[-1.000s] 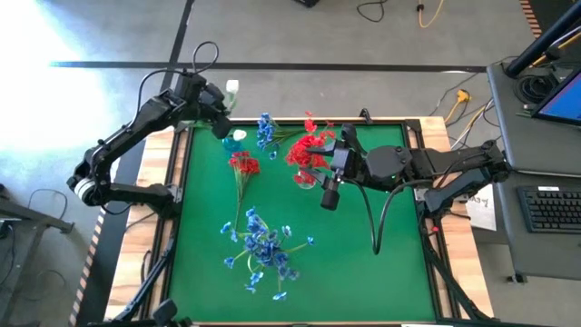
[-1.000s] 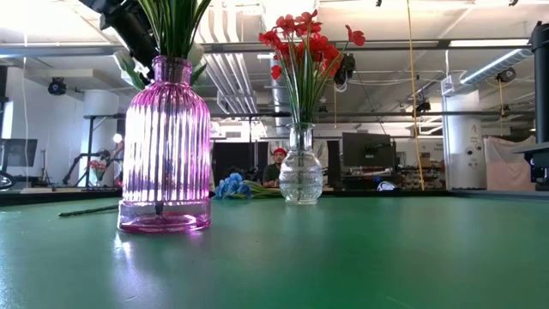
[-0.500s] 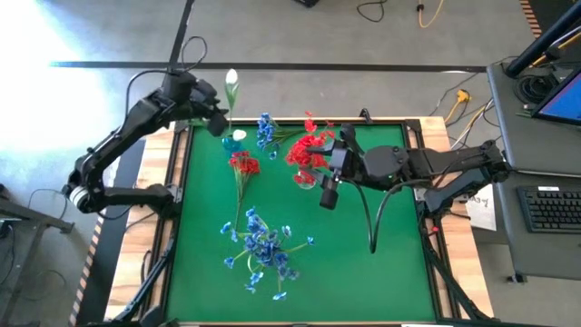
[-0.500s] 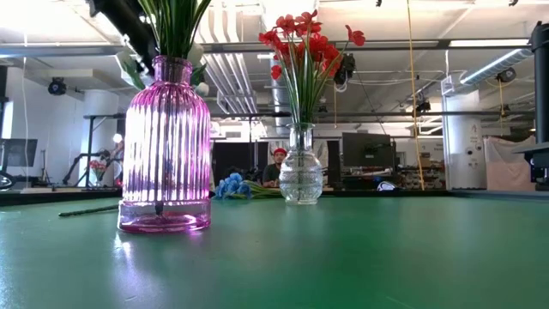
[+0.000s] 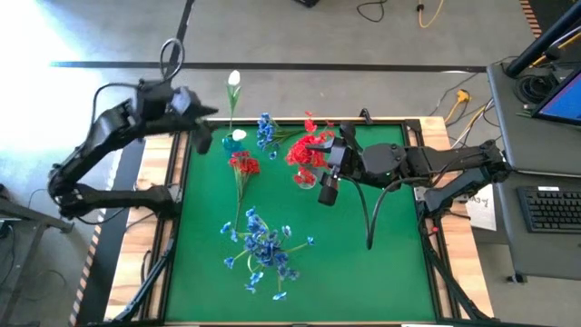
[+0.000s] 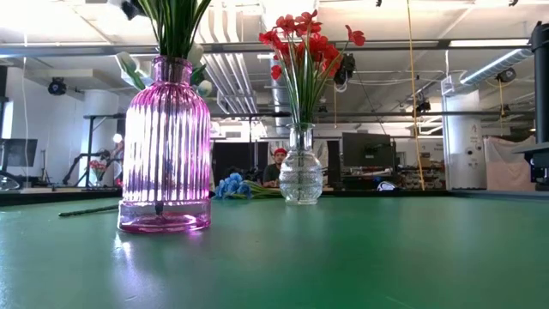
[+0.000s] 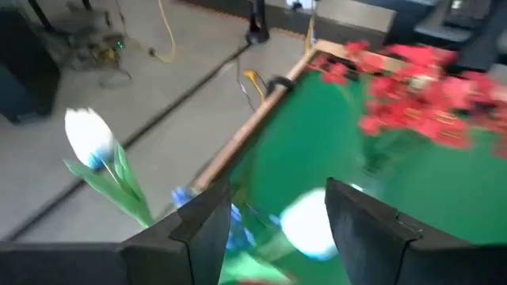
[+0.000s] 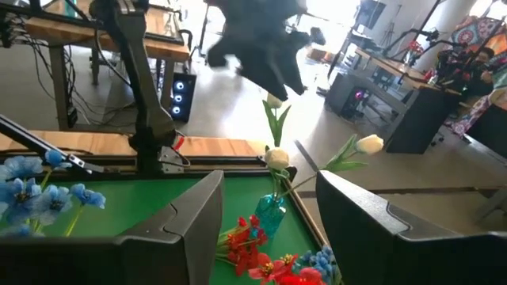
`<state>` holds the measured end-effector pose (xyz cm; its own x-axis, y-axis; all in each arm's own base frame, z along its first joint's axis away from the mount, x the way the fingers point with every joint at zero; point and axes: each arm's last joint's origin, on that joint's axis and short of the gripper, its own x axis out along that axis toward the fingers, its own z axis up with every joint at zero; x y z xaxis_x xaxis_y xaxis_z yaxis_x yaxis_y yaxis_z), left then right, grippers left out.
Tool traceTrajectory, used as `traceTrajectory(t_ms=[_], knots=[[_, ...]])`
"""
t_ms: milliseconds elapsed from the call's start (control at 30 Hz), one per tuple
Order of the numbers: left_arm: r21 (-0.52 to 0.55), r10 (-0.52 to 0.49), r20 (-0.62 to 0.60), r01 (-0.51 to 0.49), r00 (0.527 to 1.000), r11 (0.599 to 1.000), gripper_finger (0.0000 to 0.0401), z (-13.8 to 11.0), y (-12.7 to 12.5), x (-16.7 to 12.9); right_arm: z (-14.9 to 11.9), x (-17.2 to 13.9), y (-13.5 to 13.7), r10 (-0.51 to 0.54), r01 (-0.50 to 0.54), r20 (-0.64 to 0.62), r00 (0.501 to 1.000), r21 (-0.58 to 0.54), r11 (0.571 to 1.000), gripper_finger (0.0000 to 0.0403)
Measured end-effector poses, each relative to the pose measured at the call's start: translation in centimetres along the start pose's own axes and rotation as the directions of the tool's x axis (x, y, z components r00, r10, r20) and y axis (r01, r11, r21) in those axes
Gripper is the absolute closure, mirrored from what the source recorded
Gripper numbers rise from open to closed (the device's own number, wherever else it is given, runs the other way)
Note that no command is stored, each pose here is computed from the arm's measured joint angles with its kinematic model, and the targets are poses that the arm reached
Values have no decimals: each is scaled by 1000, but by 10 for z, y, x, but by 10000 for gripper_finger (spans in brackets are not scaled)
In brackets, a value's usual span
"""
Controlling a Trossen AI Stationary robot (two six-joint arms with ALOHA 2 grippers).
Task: Sort flowers into vase by color
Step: Put the red flowers into the transparent vase
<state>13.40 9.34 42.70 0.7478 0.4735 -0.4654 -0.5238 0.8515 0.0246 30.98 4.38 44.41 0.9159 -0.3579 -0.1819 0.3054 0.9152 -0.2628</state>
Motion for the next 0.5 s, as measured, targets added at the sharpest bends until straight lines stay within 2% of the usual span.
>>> traceTrajectory(t_ms=[200,367,500], knots=[[-117,-64,-60,57,996,991,212,-20,-33,-29,-3,0,0,4,-5,-28,1000,-17,1000,209],[-179,-164,-111,143,980,973,212,-45,-56,-31,-4,0,1,6,-7,-35,999,-21,1000,209],[-233,-169,-189,123,967,965,212,-71,-72,-19,-4,0,1,7,-8,-34,999,-21,1000,209]])
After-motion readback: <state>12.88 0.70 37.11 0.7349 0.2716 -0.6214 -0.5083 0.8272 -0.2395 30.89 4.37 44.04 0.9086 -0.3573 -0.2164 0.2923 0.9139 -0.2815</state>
